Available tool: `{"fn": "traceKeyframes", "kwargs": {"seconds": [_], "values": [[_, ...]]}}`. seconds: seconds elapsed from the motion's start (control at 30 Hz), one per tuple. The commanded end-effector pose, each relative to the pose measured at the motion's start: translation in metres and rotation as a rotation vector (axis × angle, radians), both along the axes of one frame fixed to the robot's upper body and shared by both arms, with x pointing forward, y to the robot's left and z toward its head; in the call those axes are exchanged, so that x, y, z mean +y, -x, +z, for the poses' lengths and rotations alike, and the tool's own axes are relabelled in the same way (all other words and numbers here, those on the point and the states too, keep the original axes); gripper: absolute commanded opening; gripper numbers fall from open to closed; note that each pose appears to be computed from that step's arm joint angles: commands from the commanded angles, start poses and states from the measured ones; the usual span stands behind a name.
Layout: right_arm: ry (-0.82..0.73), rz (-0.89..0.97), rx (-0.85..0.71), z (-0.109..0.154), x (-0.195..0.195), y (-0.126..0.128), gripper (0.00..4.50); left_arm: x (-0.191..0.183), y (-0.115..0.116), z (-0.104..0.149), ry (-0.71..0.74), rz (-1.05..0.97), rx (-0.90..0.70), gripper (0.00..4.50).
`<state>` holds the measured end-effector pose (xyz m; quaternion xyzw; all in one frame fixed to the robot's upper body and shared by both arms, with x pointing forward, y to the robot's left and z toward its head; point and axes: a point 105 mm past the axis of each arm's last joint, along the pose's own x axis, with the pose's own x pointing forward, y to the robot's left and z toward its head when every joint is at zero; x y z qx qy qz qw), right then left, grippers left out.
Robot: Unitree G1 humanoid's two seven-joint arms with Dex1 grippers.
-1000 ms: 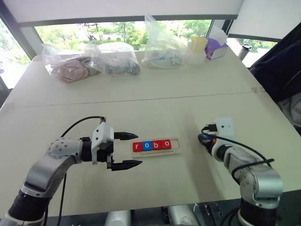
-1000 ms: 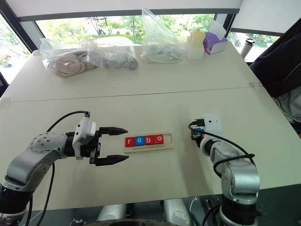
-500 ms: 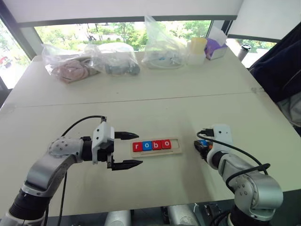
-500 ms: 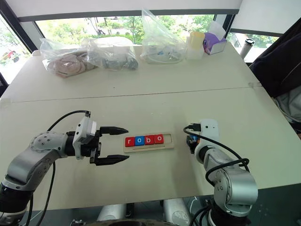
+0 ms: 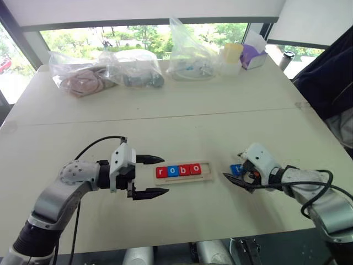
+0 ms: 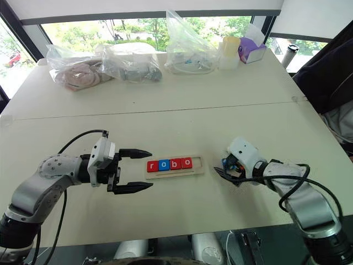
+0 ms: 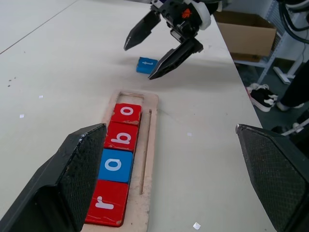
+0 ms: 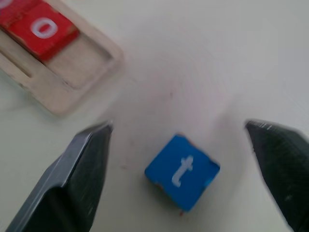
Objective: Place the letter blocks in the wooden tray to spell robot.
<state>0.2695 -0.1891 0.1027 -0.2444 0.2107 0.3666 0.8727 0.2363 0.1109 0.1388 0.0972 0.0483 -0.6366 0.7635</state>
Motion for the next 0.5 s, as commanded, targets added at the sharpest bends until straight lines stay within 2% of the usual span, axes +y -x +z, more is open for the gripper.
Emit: {"fn": "traceKeyframes", "kwargs": {"seconds": [0.03, 0.23, 0.5], "values": [[-0.026, 0.117, -0.014, 0.008, -0.002, -0.001, 4.46, -0.002, 0.0, 0.007, 0.006, -0.009, -0.04, 4.5], [0.034, 0.244, 0.037, -0.003, -0.028, -0.013, 4.46, -0.002, 0.001, 0.007, 0.007, -0.002, -0.046, 4.5], [0.05, 0.331, 0.079, -0.012, -0.037, -0.024, 4.46, 0.0, 0.001, 0.007, 0.007, 0.014, -0.051, 4.5]]}}
